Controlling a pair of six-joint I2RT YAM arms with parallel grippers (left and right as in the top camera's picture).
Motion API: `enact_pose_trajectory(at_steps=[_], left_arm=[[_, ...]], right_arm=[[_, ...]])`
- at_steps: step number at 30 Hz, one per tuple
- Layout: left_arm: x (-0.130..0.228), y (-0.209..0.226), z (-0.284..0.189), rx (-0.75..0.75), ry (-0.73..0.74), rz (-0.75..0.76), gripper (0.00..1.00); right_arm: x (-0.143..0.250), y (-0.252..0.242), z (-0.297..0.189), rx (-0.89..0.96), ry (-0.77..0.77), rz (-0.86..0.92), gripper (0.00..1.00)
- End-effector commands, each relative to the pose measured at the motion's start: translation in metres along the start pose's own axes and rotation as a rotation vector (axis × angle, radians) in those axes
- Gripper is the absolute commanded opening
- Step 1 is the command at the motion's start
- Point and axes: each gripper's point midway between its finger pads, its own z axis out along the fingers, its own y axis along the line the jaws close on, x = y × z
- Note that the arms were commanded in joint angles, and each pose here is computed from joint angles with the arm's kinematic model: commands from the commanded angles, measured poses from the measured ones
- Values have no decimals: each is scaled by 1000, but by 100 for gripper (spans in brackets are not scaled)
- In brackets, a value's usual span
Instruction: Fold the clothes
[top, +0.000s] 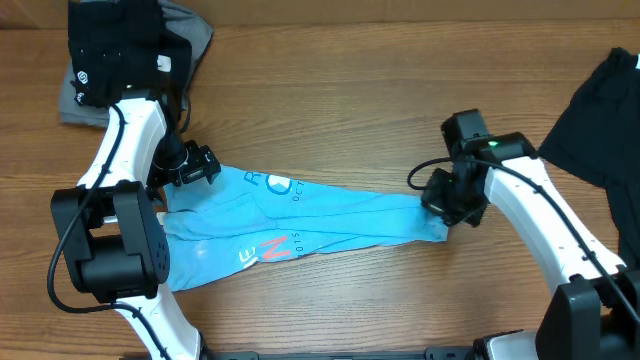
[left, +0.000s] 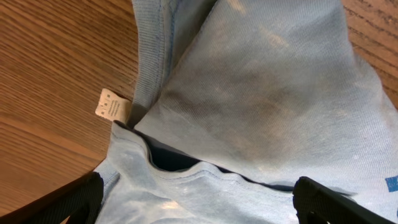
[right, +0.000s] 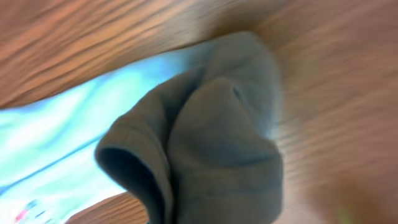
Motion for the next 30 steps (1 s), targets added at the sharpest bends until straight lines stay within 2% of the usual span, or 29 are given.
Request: enact_pose_trajectory(at_steps=[1, 10, 19, 26, 30], left_arm=[[-8, -1, -13, 12, -53, 15, 100], [-5, -7, -14, 10, -56, 37, 100], [-4, -7, -14, 9, -54, 38, 100], [-3, -7, -14, 6, -49, 38, 100], [-2, -6, -13, 5, -46, 39, 100]], right_arm=[[20, 51, -9, -184, 71, -76, 4], [63, 110, -5, -263, 64, -225, 4], [87, 137, -3, -308, 59, -283, 4], [92, 140, 21, -262, 100, -274, 11], [90, 142, 35, -245, 118, -270, 38]])
